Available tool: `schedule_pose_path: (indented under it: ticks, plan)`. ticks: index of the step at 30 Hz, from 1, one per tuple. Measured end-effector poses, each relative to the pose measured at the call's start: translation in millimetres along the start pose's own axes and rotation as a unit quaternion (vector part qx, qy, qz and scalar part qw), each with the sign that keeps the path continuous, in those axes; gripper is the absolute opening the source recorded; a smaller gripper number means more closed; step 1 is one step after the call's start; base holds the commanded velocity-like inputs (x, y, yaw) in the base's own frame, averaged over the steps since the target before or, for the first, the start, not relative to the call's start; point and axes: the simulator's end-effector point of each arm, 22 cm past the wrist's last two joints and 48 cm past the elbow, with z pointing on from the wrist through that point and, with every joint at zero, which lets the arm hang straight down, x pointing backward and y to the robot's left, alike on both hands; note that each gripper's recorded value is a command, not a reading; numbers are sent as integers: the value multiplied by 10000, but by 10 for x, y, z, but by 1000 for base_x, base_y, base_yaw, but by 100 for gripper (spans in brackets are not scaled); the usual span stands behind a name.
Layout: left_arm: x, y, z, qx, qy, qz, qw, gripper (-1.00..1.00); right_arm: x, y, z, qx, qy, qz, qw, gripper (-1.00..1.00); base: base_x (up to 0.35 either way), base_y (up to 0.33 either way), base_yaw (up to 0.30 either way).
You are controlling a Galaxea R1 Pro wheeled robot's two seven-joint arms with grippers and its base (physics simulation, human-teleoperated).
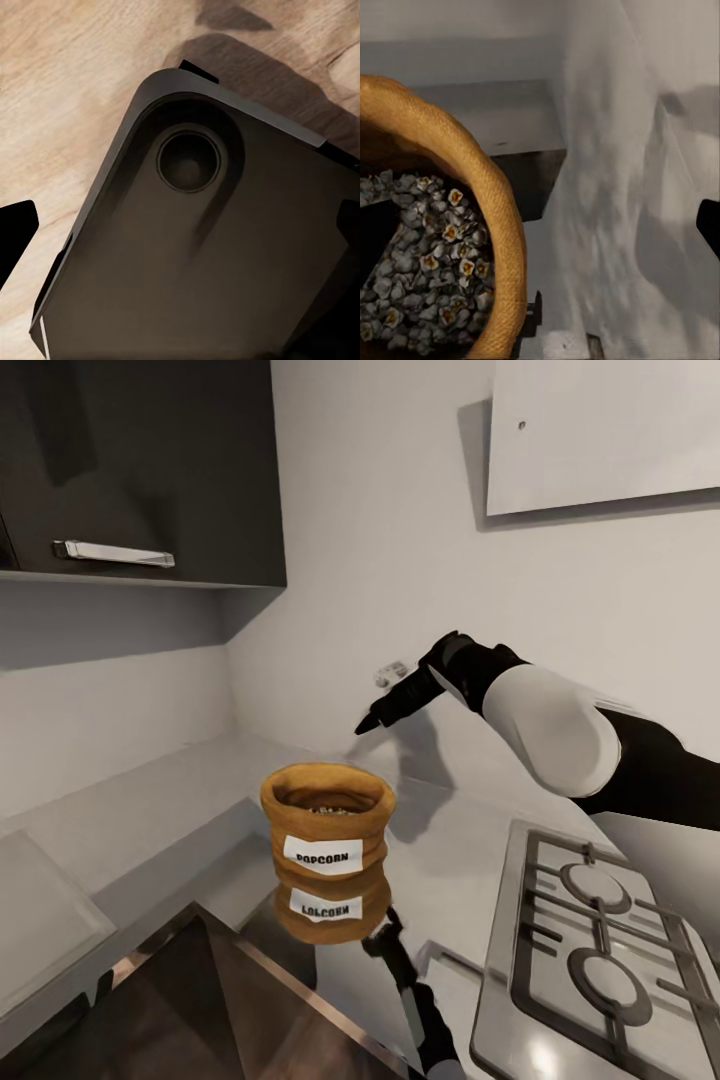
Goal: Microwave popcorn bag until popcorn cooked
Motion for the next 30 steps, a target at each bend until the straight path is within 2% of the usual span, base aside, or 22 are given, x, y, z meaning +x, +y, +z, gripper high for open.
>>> schedule_pose_path:
  ticks: [3, 9, 14, 19, 23, 30]
  plan:
    - [-3, 6, 0, -4, -1, 1, 10000, 100, 7, 217, -4, -488, 7, -9, 9988, 100, 2, 2, 0]
    - [-3, 6, 0, -3, -1, 6, 10000, 100, 59, 378, -25, -858, 115, -76, 9962, 100, 0, 0, 0]
    - [-4, 7, 0, -4, -2, 8, 10000, 100, 198, 329, 0, -757, 369, -255, 9961, 100, 0, 0, 0]
    - [-4, 7, 1, -4, -2, 8, 10000, 100, 532, 258, 258, -594, 563, -230, 9964, 100, 0, 0, 0]
    - [-4, 7, 0, -4, -2, 8, 10000, 100, 560, 275, 356, -621, 391, -495, 9961, 100, 0, 0, 0]
    - [-3, 6, 0, -4, -2, 6, 10000, 100, 604, 306, 412, -679, 349, -503, 9958, 100, 0, 0, 0]
